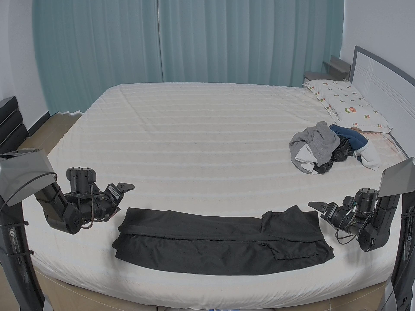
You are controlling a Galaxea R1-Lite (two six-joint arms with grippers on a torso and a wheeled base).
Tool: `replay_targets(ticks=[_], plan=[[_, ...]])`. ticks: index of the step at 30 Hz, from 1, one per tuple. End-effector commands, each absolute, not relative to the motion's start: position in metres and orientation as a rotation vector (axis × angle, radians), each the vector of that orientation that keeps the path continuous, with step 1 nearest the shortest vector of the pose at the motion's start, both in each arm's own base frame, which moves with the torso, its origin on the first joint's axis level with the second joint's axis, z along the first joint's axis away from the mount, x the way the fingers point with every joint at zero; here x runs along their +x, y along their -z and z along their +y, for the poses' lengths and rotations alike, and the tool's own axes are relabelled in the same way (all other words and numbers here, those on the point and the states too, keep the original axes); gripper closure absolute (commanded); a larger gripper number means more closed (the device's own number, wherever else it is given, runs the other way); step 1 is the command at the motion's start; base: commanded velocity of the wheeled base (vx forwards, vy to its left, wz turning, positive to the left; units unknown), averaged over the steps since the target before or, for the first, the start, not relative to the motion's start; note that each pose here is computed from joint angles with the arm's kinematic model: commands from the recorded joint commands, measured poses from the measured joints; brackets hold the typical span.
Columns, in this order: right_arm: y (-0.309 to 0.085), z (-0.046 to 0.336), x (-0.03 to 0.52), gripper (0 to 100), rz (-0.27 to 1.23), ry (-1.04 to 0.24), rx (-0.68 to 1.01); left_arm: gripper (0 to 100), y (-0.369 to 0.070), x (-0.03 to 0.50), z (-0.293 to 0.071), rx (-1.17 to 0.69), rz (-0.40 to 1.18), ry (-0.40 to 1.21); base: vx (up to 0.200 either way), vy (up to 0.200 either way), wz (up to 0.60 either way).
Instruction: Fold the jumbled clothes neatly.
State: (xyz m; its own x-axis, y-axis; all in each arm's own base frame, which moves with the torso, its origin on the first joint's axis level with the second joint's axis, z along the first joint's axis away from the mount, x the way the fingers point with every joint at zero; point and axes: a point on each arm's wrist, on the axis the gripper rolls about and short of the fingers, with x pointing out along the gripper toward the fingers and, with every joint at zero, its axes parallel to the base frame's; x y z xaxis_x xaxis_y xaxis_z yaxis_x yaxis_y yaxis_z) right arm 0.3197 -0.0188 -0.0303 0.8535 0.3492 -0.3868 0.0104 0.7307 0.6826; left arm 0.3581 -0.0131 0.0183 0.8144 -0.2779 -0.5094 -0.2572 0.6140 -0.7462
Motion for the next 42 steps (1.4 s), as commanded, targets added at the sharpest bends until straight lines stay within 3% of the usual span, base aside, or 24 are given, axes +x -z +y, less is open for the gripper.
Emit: replay_targets(ticks=[1, 19, 23, 24, 37, 42], plan=[[0.045, -0.025, 0.326, 0, 0.546, -0.170, 0.748, 0, 0.004, 0.365, -0.021, -0.893, 0.689, 0.010, 0.000, 0.000, 0.00], [0.045, -0.026, 0.323, 0, 0.541, -0.160, 0.749, 0, 0.020, 0.364, -0.031, -0.811, 0.714, -0.009, 0.000, 0.000, 0.00], [0.045, -0.026, 0.323, 0, 0.541, -0.160, 0.749, 0, 0.027, 0.360, -0.031, -0.717, 0.739, 0.010, 0.000, 0.000, 0.00], [0.045, -0.026, 0.323, 0, 0.543, -0.160, 0.749, 100, 0.028, 0.360, -0.031, -0.710, 0.739, 0.009, 0.000, 0.000, 0.00], [0.042, -0.030, 0.322, 0, 0.532, -0.148, 0.755, 100, 0.032, 0.368, -0.028, -0.690, 0.679, -0.105, 0.000, 0.000, 0.00], [0.036, -0.031, 0.323, 0, 0.518, -0.136, 0.806, 100, 0.026, 0.375, -0.029, -0.787, 0.611, -0.133, 0.000, 0.000, 0.00]])
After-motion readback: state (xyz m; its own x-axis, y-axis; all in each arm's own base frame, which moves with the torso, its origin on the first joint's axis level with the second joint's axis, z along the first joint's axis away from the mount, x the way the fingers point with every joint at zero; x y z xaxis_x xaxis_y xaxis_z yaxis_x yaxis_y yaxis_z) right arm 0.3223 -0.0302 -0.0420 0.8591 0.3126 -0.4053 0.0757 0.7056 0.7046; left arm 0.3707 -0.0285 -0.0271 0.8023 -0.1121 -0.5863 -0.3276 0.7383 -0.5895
